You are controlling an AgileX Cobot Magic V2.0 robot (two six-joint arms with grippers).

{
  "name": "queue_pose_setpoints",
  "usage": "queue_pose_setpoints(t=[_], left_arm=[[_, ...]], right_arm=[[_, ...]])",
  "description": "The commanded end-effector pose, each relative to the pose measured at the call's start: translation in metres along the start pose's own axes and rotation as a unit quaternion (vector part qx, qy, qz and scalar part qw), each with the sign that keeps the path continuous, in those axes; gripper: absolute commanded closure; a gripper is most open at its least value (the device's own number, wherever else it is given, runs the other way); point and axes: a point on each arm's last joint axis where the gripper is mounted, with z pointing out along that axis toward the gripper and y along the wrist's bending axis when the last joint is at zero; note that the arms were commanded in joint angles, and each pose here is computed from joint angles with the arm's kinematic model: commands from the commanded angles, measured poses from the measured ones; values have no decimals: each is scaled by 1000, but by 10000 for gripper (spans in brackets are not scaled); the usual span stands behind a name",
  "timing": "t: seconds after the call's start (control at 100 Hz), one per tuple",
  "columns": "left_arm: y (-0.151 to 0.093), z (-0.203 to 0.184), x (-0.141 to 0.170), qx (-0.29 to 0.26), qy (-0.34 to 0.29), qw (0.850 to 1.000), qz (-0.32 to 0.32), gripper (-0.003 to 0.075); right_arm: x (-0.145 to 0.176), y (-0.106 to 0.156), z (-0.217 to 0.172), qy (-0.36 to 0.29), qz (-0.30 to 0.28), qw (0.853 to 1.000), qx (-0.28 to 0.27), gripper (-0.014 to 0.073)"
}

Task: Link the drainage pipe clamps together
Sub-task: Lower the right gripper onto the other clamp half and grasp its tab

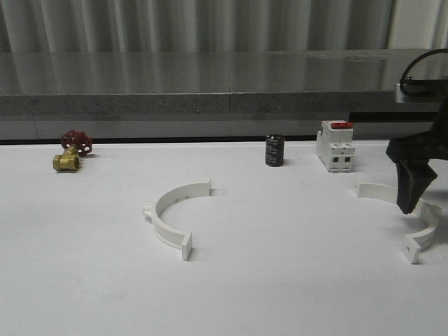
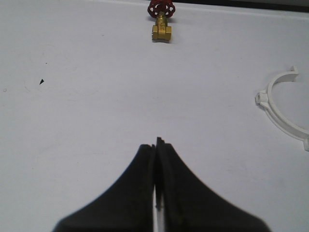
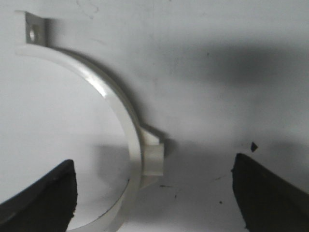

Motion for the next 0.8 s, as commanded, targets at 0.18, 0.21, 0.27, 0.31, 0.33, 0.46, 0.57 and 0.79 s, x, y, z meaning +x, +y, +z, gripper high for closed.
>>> queue_pose_setpoints(t=[0.18,0.21,0.27,0.31,0.33,0.46,0.57,0.79], left_arm=[[-1,-5,-14,2,-49,999,-1,741],[-1,-5,-14,2,-49,999,-1,741],[-1,-5,-14,2,-49,999,-1,741],[-1,-5,-14,2,-49,999,-1,741],[-1,-5,-14,2,-49,999,-1,741],[-1,-5,-14,2,-49,999,-1,741],[-1,-5,-14,2,-49,999,-1,741],[-1,-5,-14,2,-49,999,-1,741]], right_arm=[[-14,-1,-13,-55,-7,998,1,-49],[-14,-1,-13,-55,-7,998,1,-49],[-14,-1,-13,-57,-7,998,1,-49],[-15,-1,-13,-58,-7,998,1,-49],[-15,-1,-13,-58,-7,998,1,-49],[-14,-1,-12,-56,-6,998,1,-49],[-12,-1,-8,-39,-6,999,1,-49],[-9,0,-1,-18,3,1000,-3,36]])
